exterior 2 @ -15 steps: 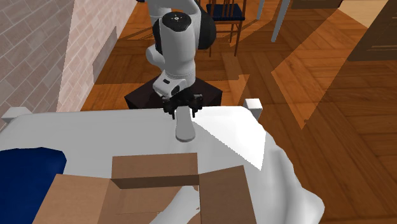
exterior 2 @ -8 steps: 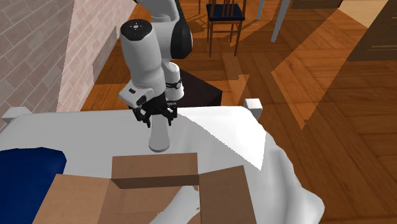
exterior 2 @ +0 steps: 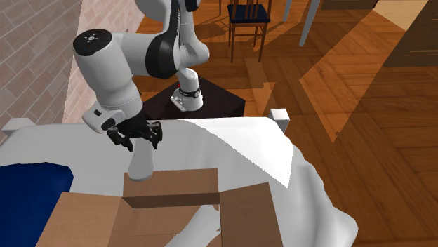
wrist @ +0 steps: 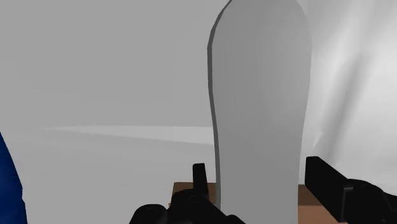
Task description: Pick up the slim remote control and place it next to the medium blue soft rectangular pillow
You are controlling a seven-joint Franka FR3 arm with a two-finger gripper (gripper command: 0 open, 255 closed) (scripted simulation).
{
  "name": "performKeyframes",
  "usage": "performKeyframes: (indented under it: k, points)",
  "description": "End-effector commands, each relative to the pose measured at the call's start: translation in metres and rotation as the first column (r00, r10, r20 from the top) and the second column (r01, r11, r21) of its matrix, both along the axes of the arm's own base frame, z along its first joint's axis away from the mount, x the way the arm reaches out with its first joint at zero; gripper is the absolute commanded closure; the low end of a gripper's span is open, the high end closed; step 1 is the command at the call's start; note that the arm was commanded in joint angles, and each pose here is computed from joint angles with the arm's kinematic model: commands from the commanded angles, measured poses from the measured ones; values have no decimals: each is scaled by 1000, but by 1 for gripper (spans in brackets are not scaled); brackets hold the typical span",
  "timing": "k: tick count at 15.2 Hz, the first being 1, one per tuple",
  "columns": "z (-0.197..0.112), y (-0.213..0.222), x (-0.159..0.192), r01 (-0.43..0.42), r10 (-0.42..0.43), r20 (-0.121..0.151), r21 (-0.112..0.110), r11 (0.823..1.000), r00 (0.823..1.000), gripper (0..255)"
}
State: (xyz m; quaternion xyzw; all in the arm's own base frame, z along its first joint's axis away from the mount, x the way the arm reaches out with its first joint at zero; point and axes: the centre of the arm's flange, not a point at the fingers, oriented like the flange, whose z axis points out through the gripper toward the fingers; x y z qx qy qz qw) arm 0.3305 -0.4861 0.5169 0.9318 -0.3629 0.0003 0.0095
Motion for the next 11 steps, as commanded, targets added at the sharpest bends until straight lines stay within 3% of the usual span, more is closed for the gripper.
performKeyframes:
  k: [1, 11]
  points:
    - [0, -23, -11, -2, 2, 1, 0, 1000, 1000, 255]
    - [-5, -135, -64, -2, 2, 1, 0, 1000, 1000, 255]
